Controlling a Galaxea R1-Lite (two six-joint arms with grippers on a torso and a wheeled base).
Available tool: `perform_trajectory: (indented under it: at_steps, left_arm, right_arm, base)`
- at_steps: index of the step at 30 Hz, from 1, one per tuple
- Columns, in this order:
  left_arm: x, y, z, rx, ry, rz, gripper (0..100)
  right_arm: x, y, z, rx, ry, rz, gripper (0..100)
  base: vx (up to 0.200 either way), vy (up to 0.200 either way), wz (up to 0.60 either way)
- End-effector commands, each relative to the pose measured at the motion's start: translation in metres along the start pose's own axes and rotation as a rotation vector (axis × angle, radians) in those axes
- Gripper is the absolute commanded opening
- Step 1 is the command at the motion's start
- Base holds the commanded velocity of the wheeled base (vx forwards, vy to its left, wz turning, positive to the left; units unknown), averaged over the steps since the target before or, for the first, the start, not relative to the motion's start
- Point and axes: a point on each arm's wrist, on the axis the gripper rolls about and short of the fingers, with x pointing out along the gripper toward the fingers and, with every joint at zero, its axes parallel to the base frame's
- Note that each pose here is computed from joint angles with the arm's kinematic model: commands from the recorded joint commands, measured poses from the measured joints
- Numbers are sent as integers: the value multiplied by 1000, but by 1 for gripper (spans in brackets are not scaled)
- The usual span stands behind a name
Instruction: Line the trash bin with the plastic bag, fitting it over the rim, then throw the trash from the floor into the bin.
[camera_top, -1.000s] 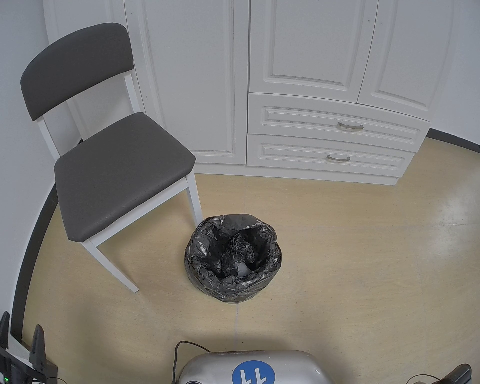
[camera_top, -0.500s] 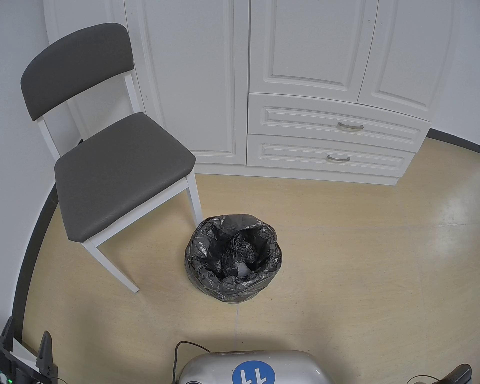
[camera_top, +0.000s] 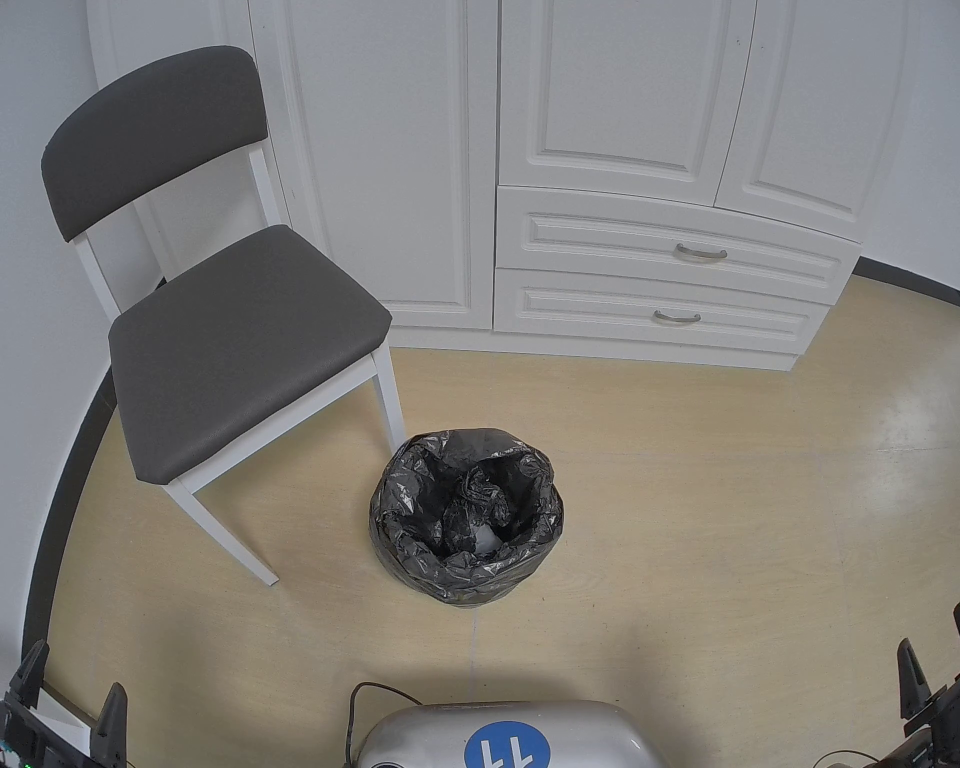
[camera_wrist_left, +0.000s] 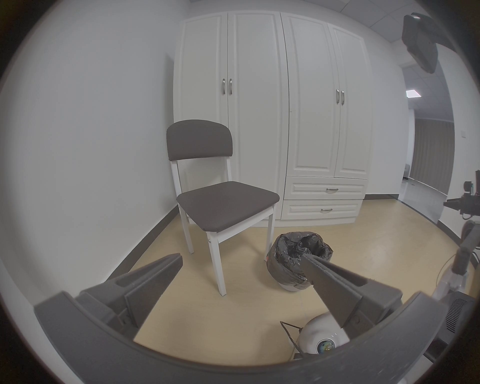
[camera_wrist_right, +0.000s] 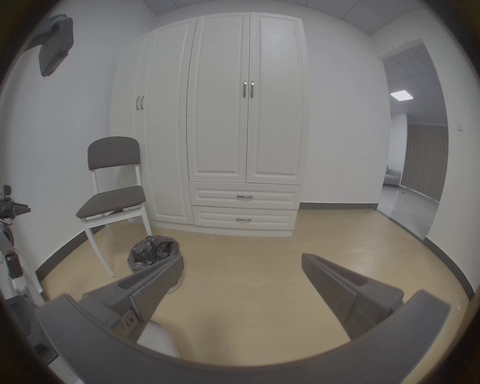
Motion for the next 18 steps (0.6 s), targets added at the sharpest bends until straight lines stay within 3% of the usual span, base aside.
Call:
perform_trajectory:
  at_steps: [1,7,18]
  left_arm:
    - [0,0,-5,1,6,-1,100]
    - [0,0,-5,0,8,-1,100]
    - [0,0,-6,-9,8,5,100]
  right_arm:
    - [-1,2,-10,4,64,55,100]
    - [0,1,-10,51,60,41,100]
    - [0,1,-10,41,53,38,100]
  base:
    - [0,0,0]
    - [0,0,0]
    - [0,0,0]
